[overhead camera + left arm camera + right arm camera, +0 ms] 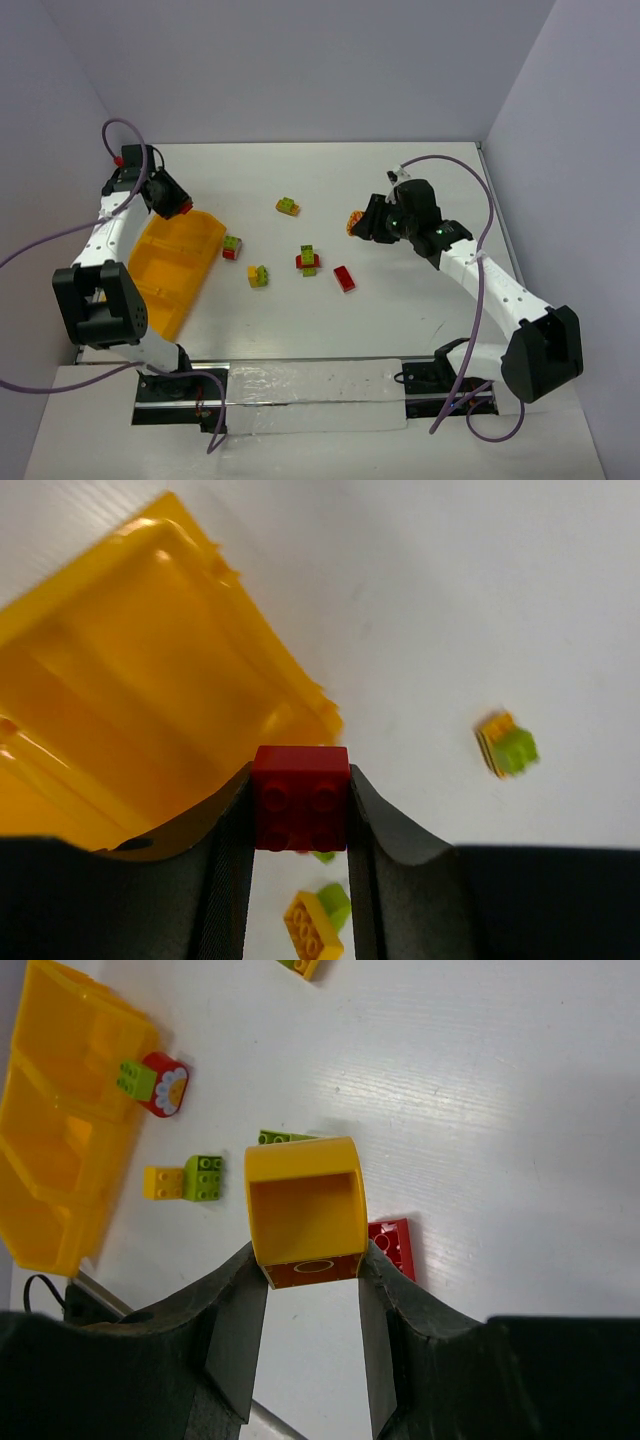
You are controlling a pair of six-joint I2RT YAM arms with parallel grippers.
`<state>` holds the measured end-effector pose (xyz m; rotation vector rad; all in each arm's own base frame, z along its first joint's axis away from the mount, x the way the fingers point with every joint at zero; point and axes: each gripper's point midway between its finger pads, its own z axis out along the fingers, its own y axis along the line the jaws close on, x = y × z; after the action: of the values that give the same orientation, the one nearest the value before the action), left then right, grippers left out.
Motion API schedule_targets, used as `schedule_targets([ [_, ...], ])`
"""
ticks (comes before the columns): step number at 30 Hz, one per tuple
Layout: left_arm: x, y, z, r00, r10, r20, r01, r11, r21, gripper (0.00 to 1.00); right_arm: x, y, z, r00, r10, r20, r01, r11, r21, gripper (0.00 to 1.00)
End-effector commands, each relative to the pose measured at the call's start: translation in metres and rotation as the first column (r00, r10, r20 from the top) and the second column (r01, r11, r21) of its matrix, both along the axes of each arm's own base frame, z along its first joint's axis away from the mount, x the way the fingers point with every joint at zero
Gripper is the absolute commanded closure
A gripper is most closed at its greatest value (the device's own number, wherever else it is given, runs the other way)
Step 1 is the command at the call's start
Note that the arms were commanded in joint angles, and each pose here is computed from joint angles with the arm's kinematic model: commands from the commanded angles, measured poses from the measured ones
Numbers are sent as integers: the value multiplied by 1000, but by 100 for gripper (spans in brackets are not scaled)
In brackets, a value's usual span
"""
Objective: Sort the legos into containers by color
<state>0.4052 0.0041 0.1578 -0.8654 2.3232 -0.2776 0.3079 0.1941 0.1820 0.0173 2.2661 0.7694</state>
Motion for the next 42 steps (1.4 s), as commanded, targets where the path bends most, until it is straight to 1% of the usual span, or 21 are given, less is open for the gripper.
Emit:
schedule_targets([
  [1,12,39,-10,982,184,-43,-176,973,147,100,10,-5,18,998,-9,55,10,1000,-28,100],
  [4,13,41,-21,978,201,-48,-192,969,155,97,10,-8,20,998,-17,64,20,999,-41,100],
  [6,13,43,-27,977,205,-54,-194,968,161,89,10,-9,20,998,-19,63,22,999,-46,100],
  [7,13,43,-30,976,208,-61,-195,967,165,83,9,-9,20,998,-18,63,21,999,-47,100],
  [9,12,43,-38,975,207,-82,-191,967,168,64,9,-10,19,998,-20,58,23,998,-50,100],
  [11,9,43,-41,975,203,-89,-186,968,167,42,10,-10,19,998,-22,58,25,998,-53,100],
  [12,7,42,-42,975,201,-93,-184,968,169,37,10,-11,20,998,-23,59,26,998,-53,100],
  [14,3,41,-38,978,192,-85,-175,969,175,22,10,-10,21,998,-23,57,26,998,-52,100],
  [16,-1,39,-30,983,170,-71,-154,969,193,16,9,-9,21,998,-19,55,22,999,-49,100],
  [20,-9,24,-5,996,87,-34,-78,976,203,16,11,-7,24,998,-15,56,17,999,-38,100],
  [23,-9,-3,11,998,-63,4,61,981,185,16,12,-4,26,998,-2,59,4,999,-35,100],
  [25,-11,-44,19,968,-248,32,241,959,146,17,12,-1,28,998,13,61,-11,999,-32,100],
  [26,-11,-50,22,960,-276,47,267,953,143,17,12,1,29,998,25,61,-23,999,-29,100],
  [28,-18,-95,28,886,-455,88,451,890,59,18,11,6,32,996,61,68,-59,998,-22,100],
  [29,-25,-124,34,814,-564,138,569,822,2,18,8,11,34,993,93,71,-92,996,-6,100],
  [30,-33,-147,40,745,-641,185,656,754,-25,19,4,20,39,987,143,79,-145,989,23,100],
  [32,-50,-184,54,617,-736,279,780,619,-92,19,-5,32,49,970,222,103,-230,970,75,100],
  [34,-62,-212,70,510,-782,357,855,506,-114,19,-19,47,63,936,321,143,-340,928,149,100],
  [37,-89,-245,96,342,-808,479,939,298,-169,18,-32,60,79,895,402,193,-439,871,220,100],
  [40,-107,-263,116,218,-790,572,975,146,-169,17,-47,69,90,848,482,221,-529,804,273,100],
  [42,-119,-268,125,166,-777,607,982,74,-175,16,-52,73,95,822,516,240,-568,769,293,100],
])
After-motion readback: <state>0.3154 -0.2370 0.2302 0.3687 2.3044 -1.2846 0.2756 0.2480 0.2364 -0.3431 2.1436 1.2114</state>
